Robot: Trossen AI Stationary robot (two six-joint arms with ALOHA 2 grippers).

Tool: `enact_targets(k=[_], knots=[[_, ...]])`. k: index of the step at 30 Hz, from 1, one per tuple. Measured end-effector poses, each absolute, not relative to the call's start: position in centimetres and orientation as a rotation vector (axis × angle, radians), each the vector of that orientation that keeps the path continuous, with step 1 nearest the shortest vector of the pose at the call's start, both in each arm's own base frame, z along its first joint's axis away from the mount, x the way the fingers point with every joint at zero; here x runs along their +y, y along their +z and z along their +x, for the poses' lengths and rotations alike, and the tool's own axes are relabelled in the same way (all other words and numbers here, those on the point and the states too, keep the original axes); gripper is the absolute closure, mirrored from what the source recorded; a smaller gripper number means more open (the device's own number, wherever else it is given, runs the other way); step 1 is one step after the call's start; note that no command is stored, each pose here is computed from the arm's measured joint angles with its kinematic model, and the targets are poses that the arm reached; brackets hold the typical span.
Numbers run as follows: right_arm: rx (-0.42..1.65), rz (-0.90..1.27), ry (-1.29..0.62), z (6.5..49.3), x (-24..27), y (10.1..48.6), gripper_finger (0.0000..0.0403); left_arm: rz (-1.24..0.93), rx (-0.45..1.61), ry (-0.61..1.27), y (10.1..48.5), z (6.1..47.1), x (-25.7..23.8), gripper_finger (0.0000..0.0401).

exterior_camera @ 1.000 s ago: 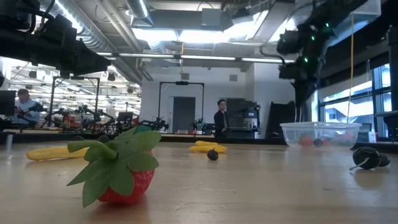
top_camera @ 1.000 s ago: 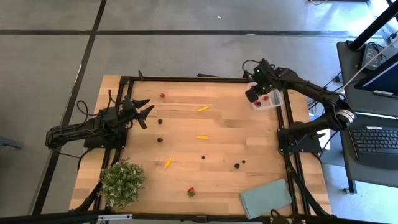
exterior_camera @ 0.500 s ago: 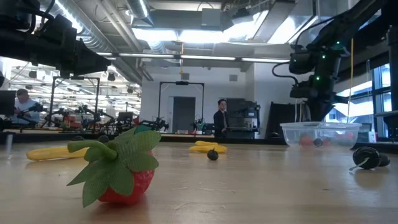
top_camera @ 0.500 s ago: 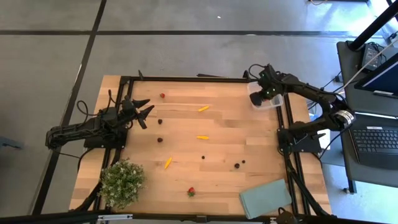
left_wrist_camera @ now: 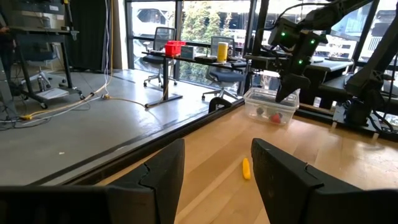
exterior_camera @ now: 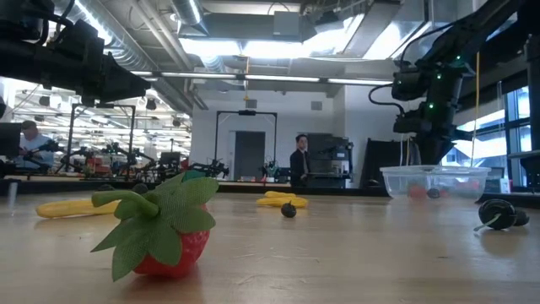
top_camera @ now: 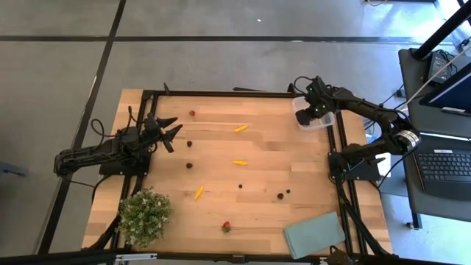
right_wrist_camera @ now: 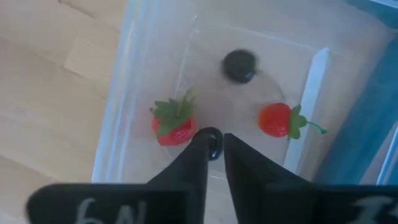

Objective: Pick and placing Produce into tupperware
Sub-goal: Put the black cherry into the transparent bin

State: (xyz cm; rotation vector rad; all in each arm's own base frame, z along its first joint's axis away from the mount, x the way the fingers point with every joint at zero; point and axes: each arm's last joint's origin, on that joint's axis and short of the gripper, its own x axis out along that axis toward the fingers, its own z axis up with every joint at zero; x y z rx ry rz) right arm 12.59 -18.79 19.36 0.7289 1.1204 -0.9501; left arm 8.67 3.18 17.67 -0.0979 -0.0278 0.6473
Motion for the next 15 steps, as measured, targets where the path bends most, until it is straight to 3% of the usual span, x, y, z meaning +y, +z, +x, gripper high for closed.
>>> enact_targets(k=[7,11,15], knots=[[1.135,0.702,-0.845,12.9,-18.9,20.5,0.0245,-0.098,-0.028,0.647,17.7,8.7,3.2,0.0222],[1.075,0.631,-0.68,13.9,-19.2,22.3,0.0186,-0.098,-0.028,0.647,17.7,8.7,3.2,0.0222],[0.994,0.492,-0.379,15.8,-18.5,24.5,0.015,-0.098,-0.028,0.647,17.7,8.7,3.2,0.0222]])
